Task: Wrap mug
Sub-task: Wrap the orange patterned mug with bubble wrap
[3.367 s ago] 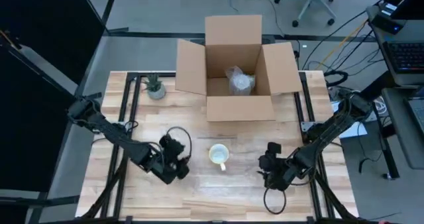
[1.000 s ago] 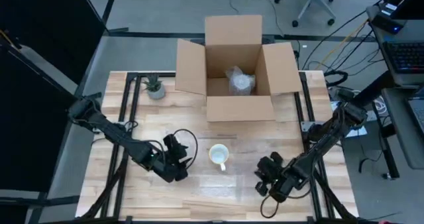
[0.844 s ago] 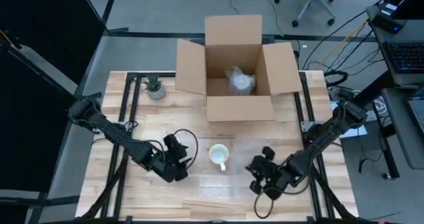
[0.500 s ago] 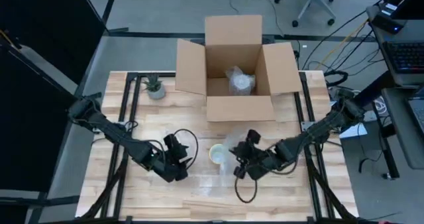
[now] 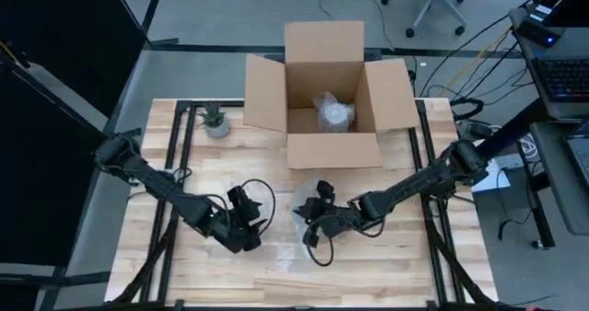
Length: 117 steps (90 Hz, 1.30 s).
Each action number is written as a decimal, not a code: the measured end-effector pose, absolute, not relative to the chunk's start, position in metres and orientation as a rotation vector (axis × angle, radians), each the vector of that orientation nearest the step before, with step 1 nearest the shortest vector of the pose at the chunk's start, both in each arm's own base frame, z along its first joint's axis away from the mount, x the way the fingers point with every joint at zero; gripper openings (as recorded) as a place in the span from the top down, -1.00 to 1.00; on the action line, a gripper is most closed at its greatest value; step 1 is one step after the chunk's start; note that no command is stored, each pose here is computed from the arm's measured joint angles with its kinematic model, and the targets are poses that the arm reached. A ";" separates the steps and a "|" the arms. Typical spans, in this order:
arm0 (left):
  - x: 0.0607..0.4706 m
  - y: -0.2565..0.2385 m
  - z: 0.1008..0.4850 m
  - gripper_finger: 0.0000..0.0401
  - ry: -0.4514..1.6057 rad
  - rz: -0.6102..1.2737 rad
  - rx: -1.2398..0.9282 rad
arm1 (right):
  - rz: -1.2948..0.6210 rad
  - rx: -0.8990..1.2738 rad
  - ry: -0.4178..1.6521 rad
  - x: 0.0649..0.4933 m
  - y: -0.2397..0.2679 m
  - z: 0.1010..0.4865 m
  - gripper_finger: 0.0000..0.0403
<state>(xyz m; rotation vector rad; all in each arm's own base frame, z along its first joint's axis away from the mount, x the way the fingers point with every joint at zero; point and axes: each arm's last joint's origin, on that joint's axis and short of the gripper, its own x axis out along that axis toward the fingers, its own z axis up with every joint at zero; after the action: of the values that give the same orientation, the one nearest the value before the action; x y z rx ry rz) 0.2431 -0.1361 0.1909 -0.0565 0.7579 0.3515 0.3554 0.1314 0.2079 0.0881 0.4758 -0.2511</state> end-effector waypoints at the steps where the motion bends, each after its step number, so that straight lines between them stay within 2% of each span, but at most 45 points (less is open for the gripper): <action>1: 0.243 -0.136 0.191 -0.10 0.757 0.351 -0.057 | -0.246 0.085 0.477 0.356 0.131 0.207 0.98; 12: 0.245 -0.137 0.194 -0.10 0.741 0.345 -0.070 | -0.175 0.128 0.513 0.362 0.128 0.198 0.82; 36: 0.265 -0.140 0.224 -0.10 0.646 0.303 -0.030 | -0.133 0.118 0.530 0.362 0.129 0.198 0.27; 52: 0.287 -0.128 0.224 -0.10 0.610 0.233 -0.023 | -0.133 0.109 0.532 0.362 0.128 0.197 0.05; 74: 0.313 -0.117 0.195 -0.10 0.635 0.233 -0.041 | -0.128 0.092 0.534 0.362 0.129 0.197 -0.02; 93: 0.316 -0.117 0.191 -0.10 0.647 0.225 -0.045 | -0.119 0.066 0.532 0.361 0.129 0.199 -0.01; 117: 0.316 -0.117 0.190 -0.10 0.653 0.226 -0.039 | -0.099 0.077 0.455 0.351 0.126 0.232 -0.01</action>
<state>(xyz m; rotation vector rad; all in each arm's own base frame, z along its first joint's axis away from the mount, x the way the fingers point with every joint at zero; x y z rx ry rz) 0.3161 -0.1168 0.1899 -0.0391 0.6525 0.2256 0.3508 0.1257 0.2319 0.0772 0.4554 -0.0988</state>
